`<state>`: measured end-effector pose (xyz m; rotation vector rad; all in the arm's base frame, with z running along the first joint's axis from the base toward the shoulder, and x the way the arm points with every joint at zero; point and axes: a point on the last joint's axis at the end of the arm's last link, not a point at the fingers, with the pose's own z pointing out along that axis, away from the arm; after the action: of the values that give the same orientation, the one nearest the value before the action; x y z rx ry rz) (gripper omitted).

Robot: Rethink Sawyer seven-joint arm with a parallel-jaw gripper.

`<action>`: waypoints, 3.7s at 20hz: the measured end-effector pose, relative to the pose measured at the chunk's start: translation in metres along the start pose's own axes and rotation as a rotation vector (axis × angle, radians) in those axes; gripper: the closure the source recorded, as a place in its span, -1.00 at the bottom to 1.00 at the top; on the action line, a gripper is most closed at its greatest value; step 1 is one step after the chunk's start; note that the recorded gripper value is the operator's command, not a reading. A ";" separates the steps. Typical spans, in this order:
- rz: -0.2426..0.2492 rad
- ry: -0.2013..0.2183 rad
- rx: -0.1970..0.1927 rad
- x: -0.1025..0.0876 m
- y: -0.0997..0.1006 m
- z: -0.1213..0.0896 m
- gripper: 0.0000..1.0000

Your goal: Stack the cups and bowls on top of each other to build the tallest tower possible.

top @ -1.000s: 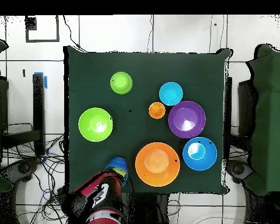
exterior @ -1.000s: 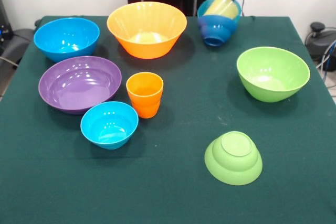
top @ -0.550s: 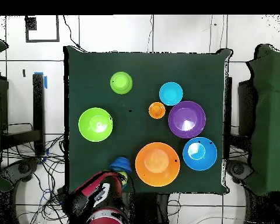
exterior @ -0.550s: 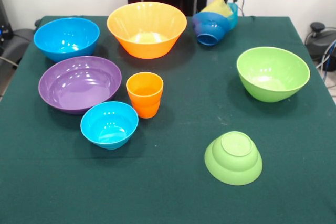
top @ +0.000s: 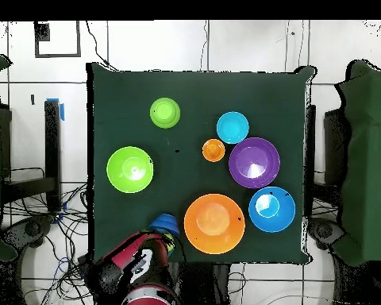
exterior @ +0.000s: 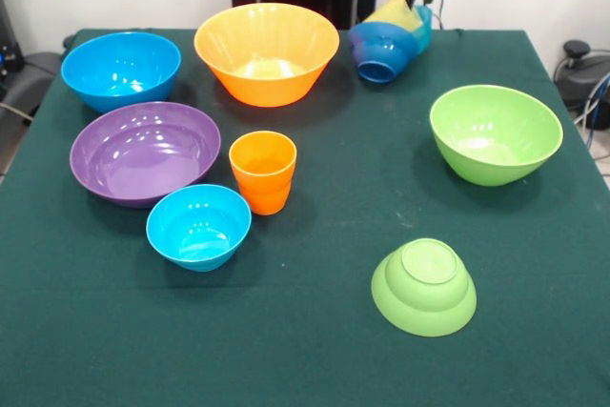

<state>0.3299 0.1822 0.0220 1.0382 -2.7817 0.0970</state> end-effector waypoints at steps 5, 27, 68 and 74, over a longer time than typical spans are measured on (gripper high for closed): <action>0.040 -0.037 -0.011 -0.007 -0.008 -0.020 -1.00; 0.145 -0.012 -0.046 -0.028 -0.020 -0.086 -1.00; 0.215 0.000 -0.162 -0.045 -0.103 -0.022 -1.00; 0.200 0.008 -0.151 -0.045 -0.101 -0.055 -1.00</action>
<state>0.4368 0.1410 0.0681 0.7214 -2.8265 -0.0820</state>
